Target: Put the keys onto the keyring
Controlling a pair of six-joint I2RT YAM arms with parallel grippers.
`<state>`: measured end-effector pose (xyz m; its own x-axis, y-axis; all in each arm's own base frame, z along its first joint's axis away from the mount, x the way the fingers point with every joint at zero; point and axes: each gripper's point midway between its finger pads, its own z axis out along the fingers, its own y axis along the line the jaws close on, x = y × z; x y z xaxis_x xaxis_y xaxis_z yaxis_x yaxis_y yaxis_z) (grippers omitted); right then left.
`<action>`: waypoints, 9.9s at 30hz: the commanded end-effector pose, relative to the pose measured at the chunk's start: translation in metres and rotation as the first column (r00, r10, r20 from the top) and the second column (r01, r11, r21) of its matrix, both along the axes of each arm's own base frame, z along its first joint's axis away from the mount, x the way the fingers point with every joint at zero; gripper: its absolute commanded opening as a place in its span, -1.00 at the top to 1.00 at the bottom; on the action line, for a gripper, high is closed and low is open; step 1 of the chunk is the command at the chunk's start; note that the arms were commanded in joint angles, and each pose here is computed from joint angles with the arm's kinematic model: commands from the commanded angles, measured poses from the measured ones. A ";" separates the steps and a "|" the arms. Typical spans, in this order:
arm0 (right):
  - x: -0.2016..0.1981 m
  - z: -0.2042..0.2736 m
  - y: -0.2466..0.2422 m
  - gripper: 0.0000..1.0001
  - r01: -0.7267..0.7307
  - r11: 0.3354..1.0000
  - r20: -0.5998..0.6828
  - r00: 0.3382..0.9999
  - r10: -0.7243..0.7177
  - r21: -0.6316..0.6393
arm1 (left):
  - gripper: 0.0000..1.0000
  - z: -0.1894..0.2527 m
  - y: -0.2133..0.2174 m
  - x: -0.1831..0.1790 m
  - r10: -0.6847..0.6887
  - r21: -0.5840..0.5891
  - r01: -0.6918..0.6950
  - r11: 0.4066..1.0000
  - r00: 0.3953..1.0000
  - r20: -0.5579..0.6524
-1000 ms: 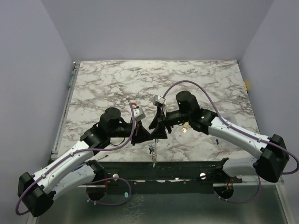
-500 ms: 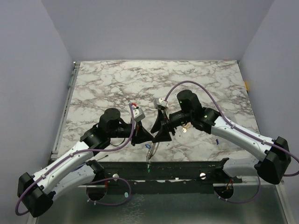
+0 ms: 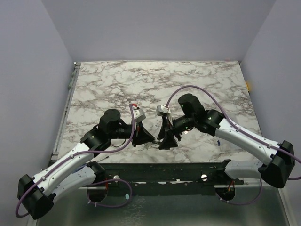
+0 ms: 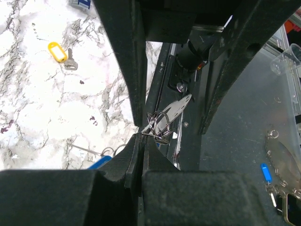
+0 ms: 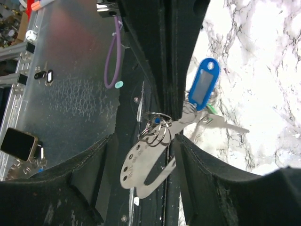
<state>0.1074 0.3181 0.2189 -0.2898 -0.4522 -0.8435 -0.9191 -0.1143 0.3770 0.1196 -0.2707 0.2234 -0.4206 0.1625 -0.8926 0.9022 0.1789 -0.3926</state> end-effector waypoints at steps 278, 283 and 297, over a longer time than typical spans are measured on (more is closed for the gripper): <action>0.052 -0.011 -0.040 0.55 0.631 0.775 -0.007 0.776 -0.631 -0.029 | -0.98 0.057 -0.001 0.022 0.216 -0.060 -0.210 0.976 0.899 0.380; 0.032 0.011 -0.044 0.54 0.543 0.839 0.011 0.839 -0.544 0.030 | -0.98 0.064 -0.014 0.001 0.024 -0.013 -0.021 1.000 0.898 0.439; -0.009 0.059 -0.054 0.51 0.396 0.904 0.015 0.915 -0.403 0.164 | -0.94 0.067 -0.052 -0.028 -0.299 0.017 0.333 0.943 0.822 0.485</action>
